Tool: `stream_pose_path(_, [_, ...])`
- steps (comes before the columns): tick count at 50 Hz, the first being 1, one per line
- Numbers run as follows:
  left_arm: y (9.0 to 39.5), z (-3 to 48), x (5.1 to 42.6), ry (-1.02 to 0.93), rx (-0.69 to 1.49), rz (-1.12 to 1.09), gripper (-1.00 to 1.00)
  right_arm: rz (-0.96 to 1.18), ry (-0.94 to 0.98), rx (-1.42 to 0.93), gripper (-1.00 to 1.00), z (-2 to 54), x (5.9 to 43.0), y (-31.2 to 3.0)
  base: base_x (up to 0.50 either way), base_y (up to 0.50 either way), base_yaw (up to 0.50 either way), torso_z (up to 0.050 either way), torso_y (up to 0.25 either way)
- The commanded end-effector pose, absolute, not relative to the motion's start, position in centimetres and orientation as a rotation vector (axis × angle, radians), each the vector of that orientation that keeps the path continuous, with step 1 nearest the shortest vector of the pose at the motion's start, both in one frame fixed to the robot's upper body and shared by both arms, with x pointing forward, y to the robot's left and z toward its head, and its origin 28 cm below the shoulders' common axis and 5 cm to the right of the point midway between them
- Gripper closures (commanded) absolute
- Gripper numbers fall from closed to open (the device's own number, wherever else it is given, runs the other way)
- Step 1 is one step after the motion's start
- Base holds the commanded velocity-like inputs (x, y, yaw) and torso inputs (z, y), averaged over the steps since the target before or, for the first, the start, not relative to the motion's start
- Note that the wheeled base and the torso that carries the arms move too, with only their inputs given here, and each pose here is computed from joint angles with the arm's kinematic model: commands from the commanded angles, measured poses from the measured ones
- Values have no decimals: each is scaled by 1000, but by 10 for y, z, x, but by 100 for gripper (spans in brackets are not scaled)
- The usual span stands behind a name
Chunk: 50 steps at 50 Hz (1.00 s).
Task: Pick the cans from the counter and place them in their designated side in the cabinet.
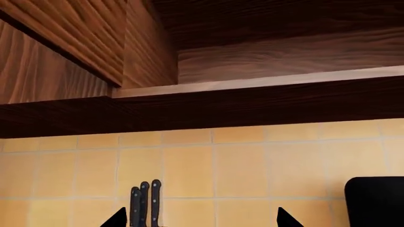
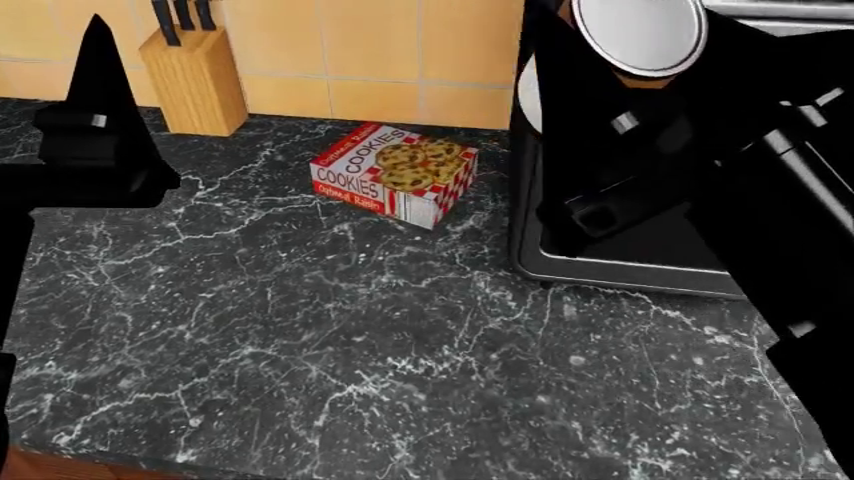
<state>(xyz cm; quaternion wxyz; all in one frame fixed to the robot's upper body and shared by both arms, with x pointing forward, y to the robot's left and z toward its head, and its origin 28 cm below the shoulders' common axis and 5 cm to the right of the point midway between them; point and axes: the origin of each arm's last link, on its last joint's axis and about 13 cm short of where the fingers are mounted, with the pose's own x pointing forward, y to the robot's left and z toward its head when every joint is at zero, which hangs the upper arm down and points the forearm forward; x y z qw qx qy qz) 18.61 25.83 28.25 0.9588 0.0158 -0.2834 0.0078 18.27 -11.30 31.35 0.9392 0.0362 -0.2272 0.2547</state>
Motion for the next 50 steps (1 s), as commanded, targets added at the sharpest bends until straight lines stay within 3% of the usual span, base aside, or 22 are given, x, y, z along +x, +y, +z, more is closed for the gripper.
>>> stream_pose_path(1, [257,286,185,-584,33,8,-100,491,-517,56,100,316,176,-120,48,-332,0,0,0])
stream_pose_path(30, [258,286,184,-582,32,12,-100,502,-551,36,100,324,175,-117,94,-317,0,0,0])
stream_pose_path(50, [264,288,181,-589,27,33,-100,542,-553,-5,100,334,179,-110,40,-35,-159,0,1])
